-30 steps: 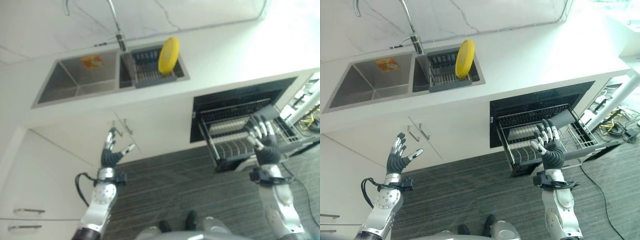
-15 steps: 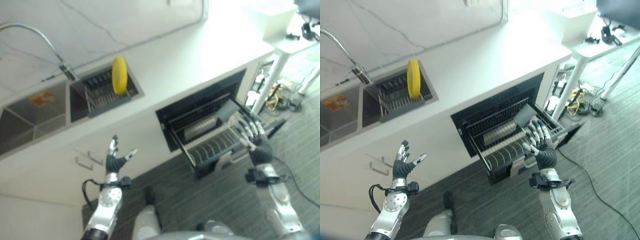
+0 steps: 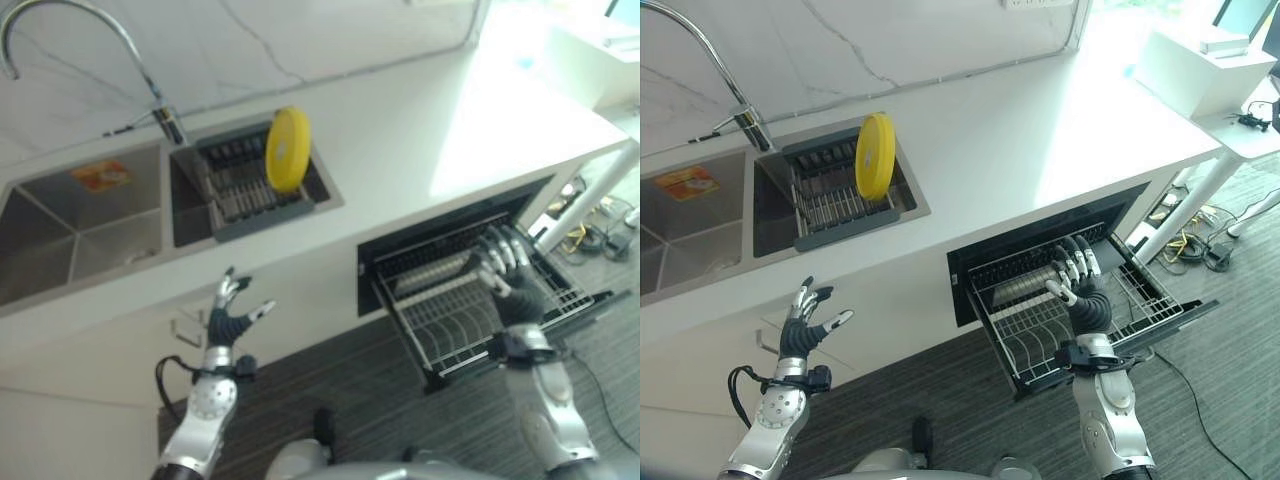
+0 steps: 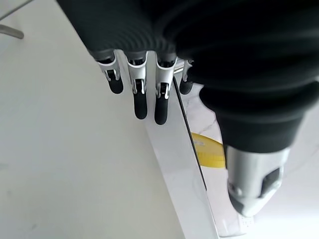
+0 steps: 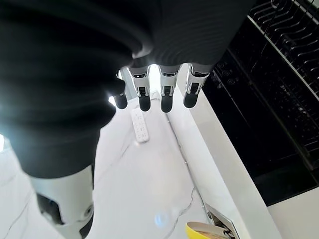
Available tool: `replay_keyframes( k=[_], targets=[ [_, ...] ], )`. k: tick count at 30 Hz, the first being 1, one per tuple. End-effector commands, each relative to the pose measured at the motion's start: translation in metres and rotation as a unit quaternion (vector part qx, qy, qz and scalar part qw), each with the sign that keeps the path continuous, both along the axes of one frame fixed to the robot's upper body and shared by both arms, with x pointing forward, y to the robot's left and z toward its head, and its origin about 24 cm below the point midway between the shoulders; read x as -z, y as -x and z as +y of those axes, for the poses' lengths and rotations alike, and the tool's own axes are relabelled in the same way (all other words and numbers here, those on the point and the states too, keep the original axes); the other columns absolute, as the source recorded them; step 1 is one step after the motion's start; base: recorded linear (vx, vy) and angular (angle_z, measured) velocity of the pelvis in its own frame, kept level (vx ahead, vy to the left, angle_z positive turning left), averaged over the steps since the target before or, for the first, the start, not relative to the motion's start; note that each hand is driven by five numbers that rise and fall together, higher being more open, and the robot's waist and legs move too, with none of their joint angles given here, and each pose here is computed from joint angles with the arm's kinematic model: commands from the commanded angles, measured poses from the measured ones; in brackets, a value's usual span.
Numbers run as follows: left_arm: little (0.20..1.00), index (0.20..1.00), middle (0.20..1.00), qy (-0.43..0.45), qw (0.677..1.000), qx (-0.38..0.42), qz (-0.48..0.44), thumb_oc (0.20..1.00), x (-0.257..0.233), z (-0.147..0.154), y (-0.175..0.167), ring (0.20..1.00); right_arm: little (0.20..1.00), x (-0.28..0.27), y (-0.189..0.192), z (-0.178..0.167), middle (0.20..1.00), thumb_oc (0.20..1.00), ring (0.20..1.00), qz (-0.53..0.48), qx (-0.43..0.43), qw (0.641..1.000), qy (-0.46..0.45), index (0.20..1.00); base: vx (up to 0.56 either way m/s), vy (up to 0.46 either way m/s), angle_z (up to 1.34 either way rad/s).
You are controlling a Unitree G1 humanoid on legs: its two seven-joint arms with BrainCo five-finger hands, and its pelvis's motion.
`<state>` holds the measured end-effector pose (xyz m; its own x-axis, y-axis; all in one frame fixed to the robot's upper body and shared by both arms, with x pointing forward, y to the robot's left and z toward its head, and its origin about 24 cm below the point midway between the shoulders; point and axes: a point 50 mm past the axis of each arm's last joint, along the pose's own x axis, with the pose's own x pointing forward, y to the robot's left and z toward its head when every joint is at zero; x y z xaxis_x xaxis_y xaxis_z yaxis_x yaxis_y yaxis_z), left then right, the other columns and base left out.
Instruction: Place the dishes in the dishwasher.
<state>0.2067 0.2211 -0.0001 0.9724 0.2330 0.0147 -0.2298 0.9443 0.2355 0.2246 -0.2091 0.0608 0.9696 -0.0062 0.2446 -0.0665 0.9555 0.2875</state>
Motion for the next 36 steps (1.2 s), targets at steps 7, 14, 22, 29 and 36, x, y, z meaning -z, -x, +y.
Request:
replay_keyframes(
  k=[7,14,22,29,36],
  targets=[
    [1.0,1.0,1.0,-0.053,0.995,0.026,-0.077,1.0,-0.036,0.01,-0.012,1.0,1.0,-0.041,-0.013,0.028,1.0,1.0,1.0,-0.109,-0.048,0.993,-0.014,1.0,-0.07,-0.084,-0.44],
    [1.0,1.0,1.0,-0.041,0.989,0.144,0.022,1.0,-0.002,-0.017,-0.003,1.0,1.0,-0.042,-0.015,0.023,1.0,1.0,1.0,-0.104,-0.053,0.993,-0.001,1.0,-0.07,-0.122,0.07],
    [1.0,1.0,1.0,-0.135,0.929,0.128,0.32,1.0,0.107,-0.011,0.04,1.0,1.0,-0.047,-0.026,0.035,1.0,1.0,1.0,-0.11,-0.11,0.987,0.028,1.0,-0.01,-0.009,0.06],
    [1.0,1.0,1.0,0.009,0.893,0.046,0.448,1.0,0.144,-0.012,0.082,1.0,1.0,-0.056,-0.03,0.04,1.0,1.0,1.0,-0.107,-0.104,0.989,0.02,1.0,0.21,0.295,-0.19],
    [1.0,1.0,1.0,0.058,0.823,0.039,0.564,1.0,0.165,-0.016,0.124,1.0,1.0,-0.062,-0.026,0.043,1.0,1.0,1.0,-0.108,-0.097,0.989,-0.004,1.0,0.21,0.226,-0.06]
  ],
)
